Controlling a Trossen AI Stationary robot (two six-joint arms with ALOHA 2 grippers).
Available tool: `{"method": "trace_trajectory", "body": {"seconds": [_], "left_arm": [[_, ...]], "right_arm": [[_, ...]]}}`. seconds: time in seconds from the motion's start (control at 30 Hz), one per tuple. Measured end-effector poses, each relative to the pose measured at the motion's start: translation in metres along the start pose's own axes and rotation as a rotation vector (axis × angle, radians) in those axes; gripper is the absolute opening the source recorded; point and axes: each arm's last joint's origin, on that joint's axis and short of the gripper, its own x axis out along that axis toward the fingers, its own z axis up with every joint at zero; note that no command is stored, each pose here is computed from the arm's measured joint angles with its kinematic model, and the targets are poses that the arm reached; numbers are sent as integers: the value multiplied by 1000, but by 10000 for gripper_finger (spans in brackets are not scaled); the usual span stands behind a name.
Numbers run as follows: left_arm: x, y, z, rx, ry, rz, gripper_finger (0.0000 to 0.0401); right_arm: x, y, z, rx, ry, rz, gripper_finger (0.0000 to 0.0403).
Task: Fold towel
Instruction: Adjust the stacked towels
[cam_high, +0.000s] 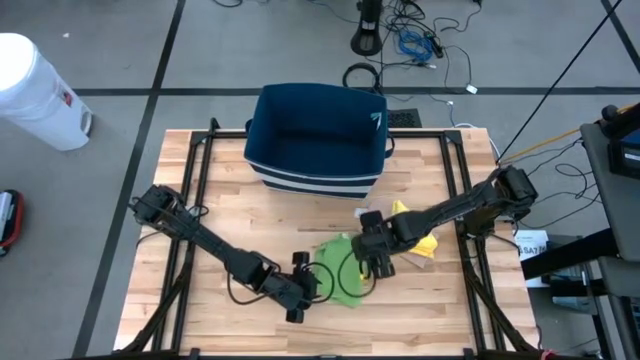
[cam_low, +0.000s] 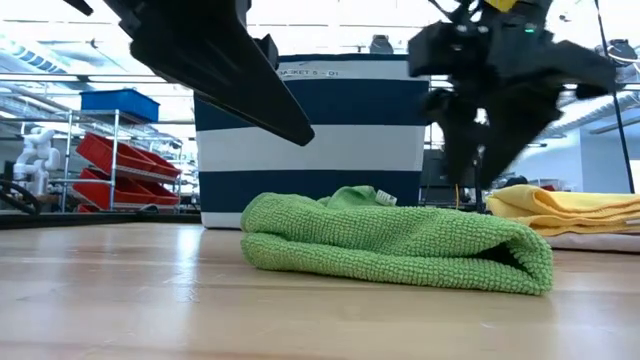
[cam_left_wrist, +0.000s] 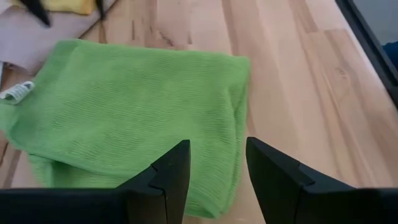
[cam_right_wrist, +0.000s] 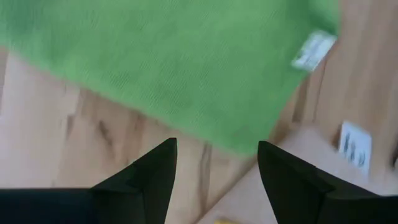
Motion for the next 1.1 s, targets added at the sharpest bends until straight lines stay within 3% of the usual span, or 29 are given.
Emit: {"method": "trace_trajectory", "body": {"seconds": [0.3,0.43,0.63,0.87,1.1], "left_arm": [[2,6,2,-9,-2,12,163],[2,6,2,-6,-2,11,163],[2,5,2,8,-2,11,163],[3,8,2,15,-1,17,163],[5,15,4,16,-4,31,163]], "right_arm": [[3,19,-19,206,70,-262,210],[16,25,-33,295,70,-281,210],[31,35,-59,350,114,-310,210],[28,58,-68,324,69,-347,210],[20,62,-85,331,153,-458,210]]}}
